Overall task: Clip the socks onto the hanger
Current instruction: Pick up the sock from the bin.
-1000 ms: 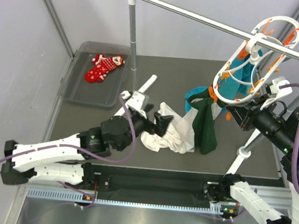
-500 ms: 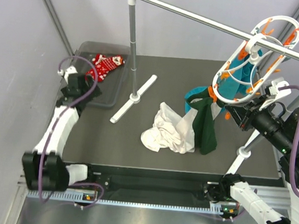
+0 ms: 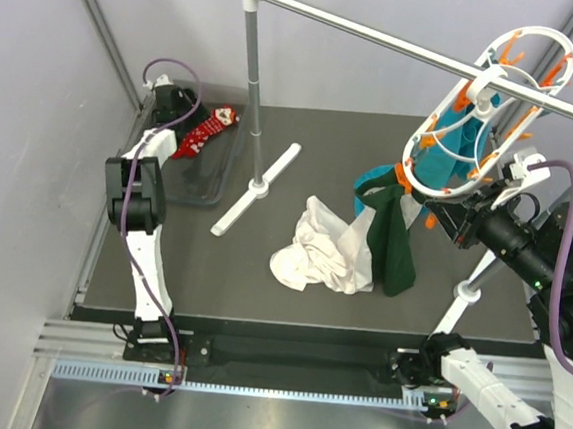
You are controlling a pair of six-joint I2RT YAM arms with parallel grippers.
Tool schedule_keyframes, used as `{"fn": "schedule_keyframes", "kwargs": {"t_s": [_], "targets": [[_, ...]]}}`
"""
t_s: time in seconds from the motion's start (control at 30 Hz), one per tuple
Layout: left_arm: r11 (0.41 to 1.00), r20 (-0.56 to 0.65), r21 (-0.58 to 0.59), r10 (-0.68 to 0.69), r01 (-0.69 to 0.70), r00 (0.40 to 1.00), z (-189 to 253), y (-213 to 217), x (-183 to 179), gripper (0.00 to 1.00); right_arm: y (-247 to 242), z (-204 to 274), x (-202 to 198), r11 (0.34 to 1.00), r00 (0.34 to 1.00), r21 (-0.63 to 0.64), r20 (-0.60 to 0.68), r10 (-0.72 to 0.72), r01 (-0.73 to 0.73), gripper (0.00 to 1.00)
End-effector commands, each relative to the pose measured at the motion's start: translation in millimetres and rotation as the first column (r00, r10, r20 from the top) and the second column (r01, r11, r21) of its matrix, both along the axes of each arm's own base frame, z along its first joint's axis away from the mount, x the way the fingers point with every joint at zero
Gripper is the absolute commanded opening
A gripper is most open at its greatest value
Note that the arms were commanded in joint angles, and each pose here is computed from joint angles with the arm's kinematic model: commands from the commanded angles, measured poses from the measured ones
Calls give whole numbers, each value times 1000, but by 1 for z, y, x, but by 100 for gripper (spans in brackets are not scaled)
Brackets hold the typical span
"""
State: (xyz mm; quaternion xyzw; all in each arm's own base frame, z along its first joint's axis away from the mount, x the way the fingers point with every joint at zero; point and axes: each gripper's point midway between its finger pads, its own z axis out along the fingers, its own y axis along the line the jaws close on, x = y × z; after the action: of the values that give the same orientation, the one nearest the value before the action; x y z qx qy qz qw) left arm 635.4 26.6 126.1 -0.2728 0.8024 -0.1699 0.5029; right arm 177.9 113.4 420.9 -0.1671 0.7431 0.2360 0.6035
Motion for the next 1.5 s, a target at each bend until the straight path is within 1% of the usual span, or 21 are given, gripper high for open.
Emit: {"fn": "schedule_keyframes", "kwargs": {"t_s": [0.0,0.07,0.1,0.13,0.2,0.23,0.27,0.37,0.47,0.63,0.77,0.8,0.9,1.03,1.07,1.1,1.17,1.23,1.37,1.4,1.47], "targets": [[997,267,39,-80,72,960,51,-32,44,70,3,-16,-3,999,997,-24,-76,19,-21,0],[995,299,60,-93,79,950,57,-47,56,71,2,-14,-2,999,997,-30,-71,14,-16,0],[993,273,76,-110,92,956,39,-61,61,71,2,-16,-3,999,997,-31,-79,14,-16,0],[995,291,98,-57,30,955,51,-49,70,72,2,-15,-3,999,997,-30,-78,15,-18,0],[985,243,170,-70,29,967,30,-80,73,74,3,-15,-3,999,997,-31,-79,21,-24,0],[976,249,211,-3,-52,968,34,-73,76,75,3,-15,-4,999,996,-27,-81,24,-26,0],[966,250,245,23,-86,968,32,-82,75,81,4,-16,-4,999,996,-29,-83,30,-33,0],[917,242,333,141,-219,960,24,-75,68,81,5,-19,-5,999,996,-30,-87,35,-38,0],[878,219,386,211,-283,953,11,-67,61,80,4,-19,-4,999,996,-31,-88,30,-33,0],[859,202,429,211,-281,956,-2,-62,57,78,4,-20,-6,999,995,-32,-89,35,-38,0],[877,234,407,171,-256,957,11,-65,56,78,3,-24,-5,999,995,-40,-97,31,-35,0],[895,225,390,135,-216,965,5,-71,54,78,4,-24,-5,999,995,-39,-97,32,-36,0],[946,297,279,79,-166,952,27,-72,55,80,3,-24,-5,998,995,-42,-99,31,-35,0],[990,362,137,-85,37,928,54,-84,55,83,2,-25,-6,999,995,-46,-95,24,-29,0],[982,390,109,-183,152,902,66,-94,50,84,1,-25,-6,999,995,-45,-94,24,-29,0],[981,428,63,-191,181,883,77,-97,49,84,2,-24,-6,999,995,-45,-92,26,-30,0],[965,453,28,-245,261,857,89,-100,42,84,2,-26,-8,998,995,-42,-93,32,-36,0],[961,478,14,-250,277,842,98,-86,39,82,2,-26,-9,999,996,-40,-88,32,-35,0],[982,427,43,-186,185,885,98,-51,36,82,3,-25,-12,998,996,-36,-83,41,-44,0],[991,404,79,-134,112,905,97,-36,39,81,3,-25,-12,998,996,-34,-84,44,-47,0],[990,295,123,-104,70,950,71,-24,40,81,3,-25,-13,998,996,-35,-81,49,-52,0]]}}
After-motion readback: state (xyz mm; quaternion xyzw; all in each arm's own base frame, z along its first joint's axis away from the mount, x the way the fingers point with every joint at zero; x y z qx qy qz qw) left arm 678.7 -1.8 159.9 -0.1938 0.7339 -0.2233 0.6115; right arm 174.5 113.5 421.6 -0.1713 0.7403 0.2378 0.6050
